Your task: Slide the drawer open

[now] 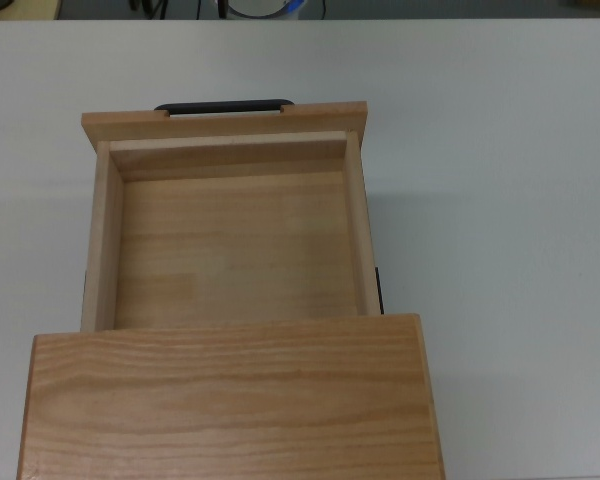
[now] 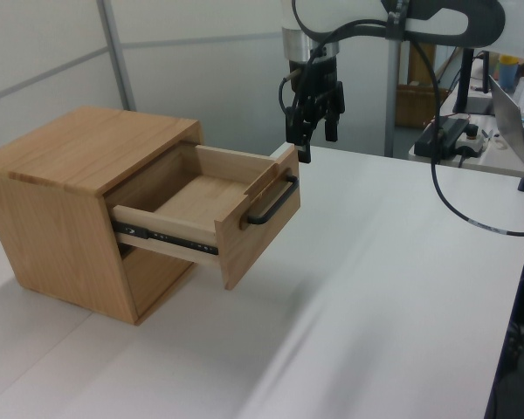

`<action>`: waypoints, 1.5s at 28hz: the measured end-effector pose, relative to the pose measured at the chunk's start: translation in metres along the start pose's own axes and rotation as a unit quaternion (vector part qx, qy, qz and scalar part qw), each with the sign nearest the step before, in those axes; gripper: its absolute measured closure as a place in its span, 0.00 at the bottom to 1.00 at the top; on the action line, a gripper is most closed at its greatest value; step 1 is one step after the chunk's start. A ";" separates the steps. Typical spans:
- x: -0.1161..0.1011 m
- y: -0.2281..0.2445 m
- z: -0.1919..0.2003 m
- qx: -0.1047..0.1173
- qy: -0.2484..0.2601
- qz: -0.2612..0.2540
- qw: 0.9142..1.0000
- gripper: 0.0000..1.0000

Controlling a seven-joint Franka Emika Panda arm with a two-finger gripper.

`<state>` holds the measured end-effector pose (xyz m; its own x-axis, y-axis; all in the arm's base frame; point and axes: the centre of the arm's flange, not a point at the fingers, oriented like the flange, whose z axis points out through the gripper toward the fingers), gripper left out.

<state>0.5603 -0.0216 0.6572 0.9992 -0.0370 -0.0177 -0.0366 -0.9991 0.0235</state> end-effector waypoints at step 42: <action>-0.003 0.002 -0.006 0.004 0.006 0.003 1.000 0.00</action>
<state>0.5578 -0.0236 0.6636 0.9991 -0.0418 -0.0052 -0.0417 -0.9990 0.0162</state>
